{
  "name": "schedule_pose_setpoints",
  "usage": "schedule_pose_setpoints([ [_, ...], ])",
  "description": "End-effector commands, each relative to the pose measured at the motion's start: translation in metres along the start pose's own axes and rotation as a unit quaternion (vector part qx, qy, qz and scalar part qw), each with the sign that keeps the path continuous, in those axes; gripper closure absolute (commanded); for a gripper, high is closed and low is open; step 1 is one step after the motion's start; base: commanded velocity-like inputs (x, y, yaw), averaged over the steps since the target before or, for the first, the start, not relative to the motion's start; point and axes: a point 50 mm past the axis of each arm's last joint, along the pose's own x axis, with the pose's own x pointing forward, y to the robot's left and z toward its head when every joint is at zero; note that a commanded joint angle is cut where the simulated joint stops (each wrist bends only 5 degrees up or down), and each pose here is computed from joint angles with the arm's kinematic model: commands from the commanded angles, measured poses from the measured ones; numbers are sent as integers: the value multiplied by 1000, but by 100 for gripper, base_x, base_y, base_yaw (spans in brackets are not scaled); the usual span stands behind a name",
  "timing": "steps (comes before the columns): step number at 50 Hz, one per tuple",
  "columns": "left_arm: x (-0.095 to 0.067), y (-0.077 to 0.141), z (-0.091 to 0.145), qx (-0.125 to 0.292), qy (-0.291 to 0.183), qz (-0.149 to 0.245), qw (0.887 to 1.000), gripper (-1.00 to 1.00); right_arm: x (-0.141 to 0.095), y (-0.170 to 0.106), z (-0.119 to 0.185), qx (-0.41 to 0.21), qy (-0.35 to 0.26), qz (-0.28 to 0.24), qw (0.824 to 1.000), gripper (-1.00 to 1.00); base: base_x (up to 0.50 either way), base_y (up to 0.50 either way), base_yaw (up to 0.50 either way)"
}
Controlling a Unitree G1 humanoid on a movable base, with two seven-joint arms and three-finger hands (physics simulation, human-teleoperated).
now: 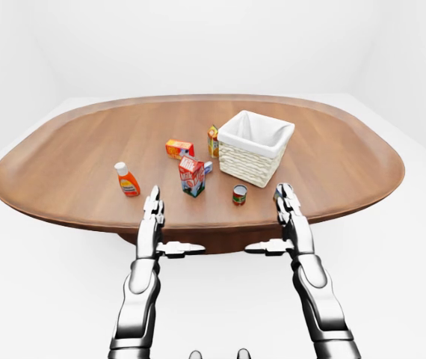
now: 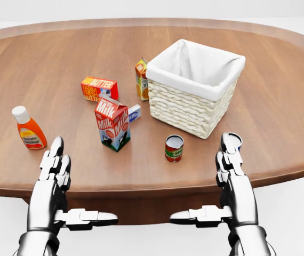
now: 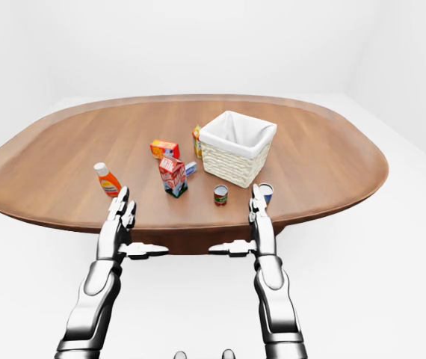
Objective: Pick up the alphabet soup, and put it in the basket.
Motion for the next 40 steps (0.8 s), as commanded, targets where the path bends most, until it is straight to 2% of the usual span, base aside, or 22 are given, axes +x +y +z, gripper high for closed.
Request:
schedule_pose_setpoints([
  [1,1,8,1,0,-4,4,1000,-100,-2,-8,-1,1,3,3,1000,-100,0,0,0],
  [15,3,13,6,-9,-27,21,999,-100,-6,-9,-1,2,3,2,1000,-100,0,0,0],
  [21,9,25,14,-38,-45,62,996,-100,-9,-10,-1,2,4,2,1000,-100,0,0,0],
  [25,9,31,21,-37,-62,86,994,-100,-10,-9,-2,3,5,1,1000,-100,0,0,0],
  [26,8,34,27,-28,-79,101,991,-100,-11,-10,-2,2,4,1,1000,-100,0,0,0],
  [30,12,41,26,-35,-77,121,989,-100,-12,-10,-1,3,3,1,1000,-100,0,0,0],
  [32,11,49,37,-65,-101,146,982,-100,-14,-10,-2,3,3,1,1000,-100,0,0,0],
  [40,18,58,33,-71,-88,172,979,-100,-16,-10,-3,4,3,1,1000,-100,0,0,0],
])
